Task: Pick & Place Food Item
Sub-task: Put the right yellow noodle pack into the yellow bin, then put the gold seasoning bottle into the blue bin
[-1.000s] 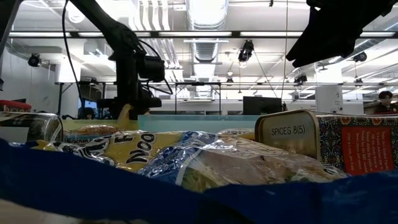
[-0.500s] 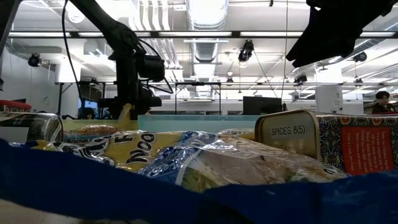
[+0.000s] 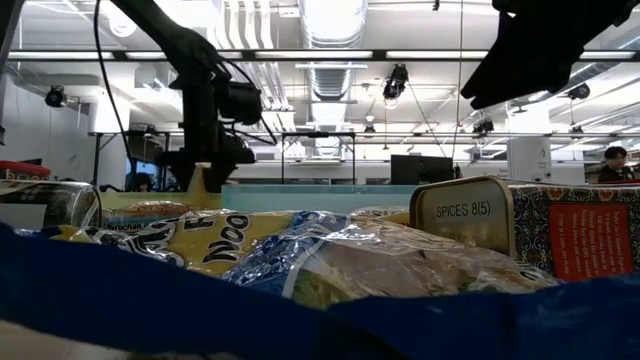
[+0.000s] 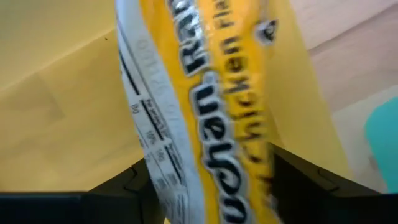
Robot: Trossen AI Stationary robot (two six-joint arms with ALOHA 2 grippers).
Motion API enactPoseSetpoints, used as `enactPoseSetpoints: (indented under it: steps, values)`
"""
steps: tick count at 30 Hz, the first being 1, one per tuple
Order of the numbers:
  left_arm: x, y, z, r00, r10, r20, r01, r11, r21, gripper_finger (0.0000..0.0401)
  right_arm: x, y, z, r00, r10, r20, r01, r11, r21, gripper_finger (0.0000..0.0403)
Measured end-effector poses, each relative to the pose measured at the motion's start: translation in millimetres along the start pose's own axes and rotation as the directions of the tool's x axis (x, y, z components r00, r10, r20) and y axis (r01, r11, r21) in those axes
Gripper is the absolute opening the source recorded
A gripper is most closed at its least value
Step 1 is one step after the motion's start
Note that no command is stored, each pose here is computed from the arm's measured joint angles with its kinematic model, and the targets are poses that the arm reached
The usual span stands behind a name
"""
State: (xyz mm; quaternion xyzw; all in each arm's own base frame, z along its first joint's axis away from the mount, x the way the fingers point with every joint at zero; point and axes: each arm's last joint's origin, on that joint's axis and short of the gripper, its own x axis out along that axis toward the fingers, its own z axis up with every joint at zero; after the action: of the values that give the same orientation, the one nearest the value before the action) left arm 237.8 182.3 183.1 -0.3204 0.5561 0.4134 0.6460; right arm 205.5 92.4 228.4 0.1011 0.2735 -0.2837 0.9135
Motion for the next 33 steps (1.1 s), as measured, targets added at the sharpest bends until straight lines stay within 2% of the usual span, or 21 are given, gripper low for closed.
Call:
enactPoseSetpoints:
  steps: [8,17,23,29,33]
  values:
    - [-43,9,-8,0.991,-0.056,0.120,0.058,0.998,-0.012,0.0237,0,0,0,1.000,0.002,-0.002,-0.002,1.000,0.002,0.0237]
    - [-92,17,-32,0.963,-0.129,0.237,0.133,0.991,-0.002,0.0237,0,0,0,1.000,0.003,-0.001,-0.003,1.000,0.002,0.0237]
    - [-107,-7,-56,0.950,-0.207,0.235,0.165,0.969,0.185,0.0237,0,0,0,1.000,0.003,-0.001,-0.003,1.000,0.006,0.0237]
    - [-113,-40,-88,0.951,-0.242,0.190,0.155,0.910,0.386,0.0237,0,0,0,1.000,0.003,-0.001,-0.003,1.000,0.007,0.0237]
    - [-117,-56,-112,0.955,-0.258,0.147,0.155,0.855,0.495,0.0237,0,0,0,1.000,0.003,-0.001,-0.003,1.000,0.012,0.0237]
